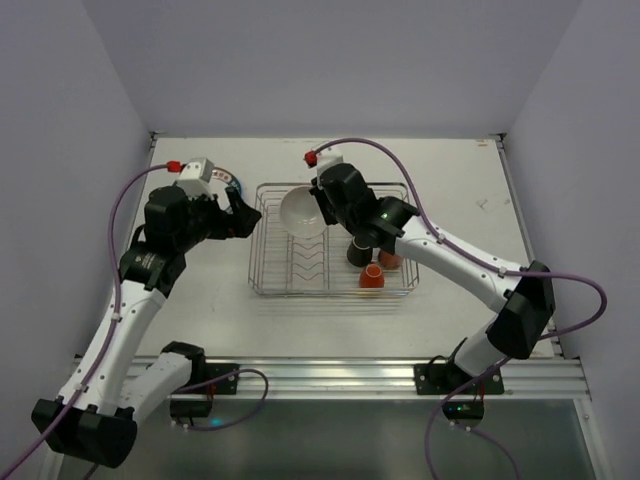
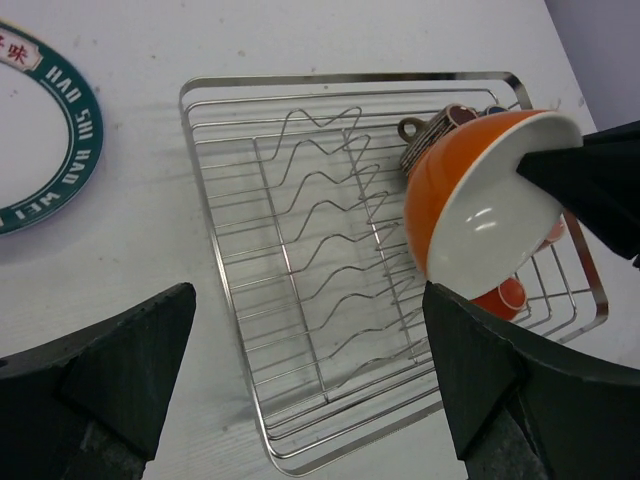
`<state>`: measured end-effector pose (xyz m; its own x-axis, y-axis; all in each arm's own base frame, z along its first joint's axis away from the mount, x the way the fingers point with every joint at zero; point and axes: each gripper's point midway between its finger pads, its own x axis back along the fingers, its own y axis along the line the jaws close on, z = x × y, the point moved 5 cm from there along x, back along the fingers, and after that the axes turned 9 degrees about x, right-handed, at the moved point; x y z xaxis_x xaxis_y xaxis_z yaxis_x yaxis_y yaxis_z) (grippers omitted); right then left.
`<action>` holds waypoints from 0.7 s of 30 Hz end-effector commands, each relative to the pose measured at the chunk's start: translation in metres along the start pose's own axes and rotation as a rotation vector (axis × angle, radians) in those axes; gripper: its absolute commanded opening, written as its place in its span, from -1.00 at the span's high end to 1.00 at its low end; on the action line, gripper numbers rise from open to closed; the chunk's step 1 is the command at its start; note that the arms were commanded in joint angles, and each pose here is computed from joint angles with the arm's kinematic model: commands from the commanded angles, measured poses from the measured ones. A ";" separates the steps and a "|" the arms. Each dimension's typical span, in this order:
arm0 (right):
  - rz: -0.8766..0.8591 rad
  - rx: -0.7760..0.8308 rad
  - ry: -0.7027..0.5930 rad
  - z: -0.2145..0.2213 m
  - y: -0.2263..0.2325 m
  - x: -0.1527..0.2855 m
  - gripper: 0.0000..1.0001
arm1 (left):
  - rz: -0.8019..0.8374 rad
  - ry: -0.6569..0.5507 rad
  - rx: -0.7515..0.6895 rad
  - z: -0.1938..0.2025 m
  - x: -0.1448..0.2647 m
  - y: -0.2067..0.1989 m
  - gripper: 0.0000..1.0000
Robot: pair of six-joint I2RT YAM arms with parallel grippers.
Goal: Unload the mixed dishes from the dish rack
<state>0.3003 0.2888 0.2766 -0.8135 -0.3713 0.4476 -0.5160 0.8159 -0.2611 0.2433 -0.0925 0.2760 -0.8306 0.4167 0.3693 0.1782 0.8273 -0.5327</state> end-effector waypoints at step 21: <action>-0.081 -0.181 0.196 0.017 0.011 0.029 1.00 | -0.071 0.077 -0.227 0.027 -0.060 -0.069 -0.55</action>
<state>0.2723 0.2766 0.2415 -0.6710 -0.2619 0.6937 -0.5009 0.8499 -0.1636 0.2605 -0.1809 0.2612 -0.7671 0.3765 0.5195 0.2227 0.9156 -0.3348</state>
